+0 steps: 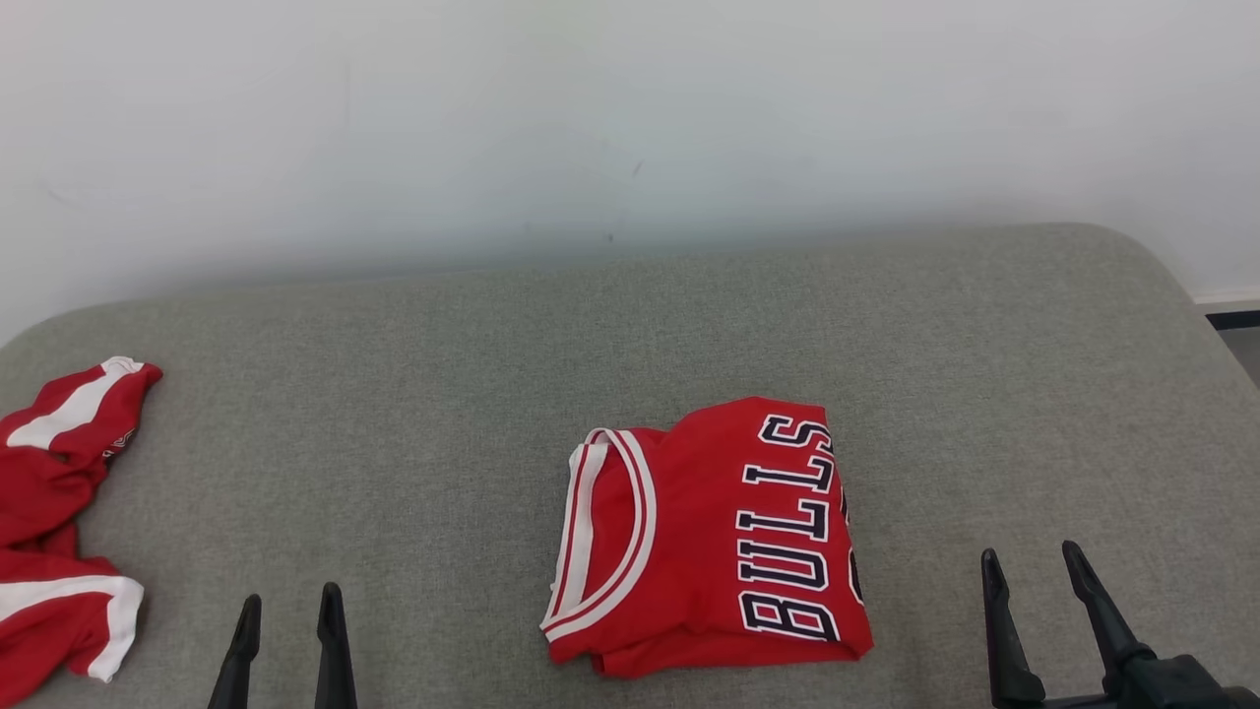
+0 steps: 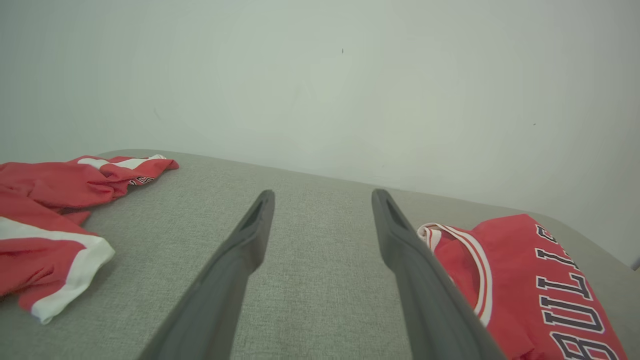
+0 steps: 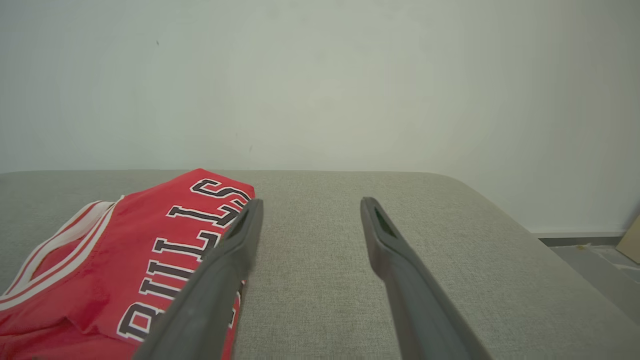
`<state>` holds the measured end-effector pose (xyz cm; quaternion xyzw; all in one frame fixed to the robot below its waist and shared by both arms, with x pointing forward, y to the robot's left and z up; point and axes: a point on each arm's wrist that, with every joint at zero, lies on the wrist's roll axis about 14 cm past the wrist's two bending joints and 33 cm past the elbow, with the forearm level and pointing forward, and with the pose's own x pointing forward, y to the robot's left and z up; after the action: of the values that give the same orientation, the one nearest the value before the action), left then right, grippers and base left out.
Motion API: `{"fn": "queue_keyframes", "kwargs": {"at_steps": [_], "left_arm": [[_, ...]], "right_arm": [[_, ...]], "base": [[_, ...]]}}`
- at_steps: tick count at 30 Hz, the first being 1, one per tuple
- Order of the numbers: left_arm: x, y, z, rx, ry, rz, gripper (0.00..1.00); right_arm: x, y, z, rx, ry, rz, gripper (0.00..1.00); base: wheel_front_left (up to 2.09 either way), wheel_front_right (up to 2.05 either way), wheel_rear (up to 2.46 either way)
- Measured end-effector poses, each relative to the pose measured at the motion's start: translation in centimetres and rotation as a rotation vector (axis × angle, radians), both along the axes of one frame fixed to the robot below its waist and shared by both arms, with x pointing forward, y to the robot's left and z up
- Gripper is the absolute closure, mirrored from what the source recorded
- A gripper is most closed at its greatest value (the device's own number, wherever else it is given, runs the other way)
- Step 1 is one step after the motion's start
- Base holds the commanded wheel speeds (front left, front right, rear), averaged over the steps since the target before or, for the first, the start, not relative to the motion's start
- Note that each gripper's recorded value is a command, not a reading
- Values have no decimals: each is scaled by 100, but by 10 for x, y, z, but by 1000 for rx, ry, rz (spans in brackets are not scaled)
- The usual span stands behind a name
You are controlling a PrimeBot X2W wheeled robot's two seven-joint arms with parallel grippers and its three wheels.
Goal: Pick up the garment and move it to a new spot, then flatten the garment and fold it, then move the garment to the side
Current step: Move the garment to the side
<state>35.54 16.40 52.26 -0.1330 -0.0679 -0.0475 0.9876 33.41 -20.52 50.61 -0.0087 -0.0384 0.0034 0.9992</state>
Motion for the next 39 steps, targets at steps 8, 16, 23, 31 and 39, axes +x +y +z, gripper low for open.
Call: {"fn": "queue_keyframes", "kwargs": {"at_steps": [8, 16, 23, 31, 39], "left_arm": [[-5, 9, -6, 3, 18, 27, 0], [-10, 17, -9, 4, 29, 51, 0], [-10, 17, -14, -2, 44, 52, 0], [-10, 18, -19, -7, 61, 57, 0], [-7, 20, -25, -16, 79, 65, 0]], "right_arm": [[0, 9, -4, 27, 7, 20, 0], [3, 13, -6, 28, 15, 35, 0], [6, 15, -9, 30, 27, 37, 0], [35, 23, -10, 79, 186, 76, 0], [63, 32, -32, 42, 542, 157, 0]], "base": [[0, 0, 0], [0, 0, 0], [0, 0, 0], [0, 0, 0], [0, 0, 0]]}}
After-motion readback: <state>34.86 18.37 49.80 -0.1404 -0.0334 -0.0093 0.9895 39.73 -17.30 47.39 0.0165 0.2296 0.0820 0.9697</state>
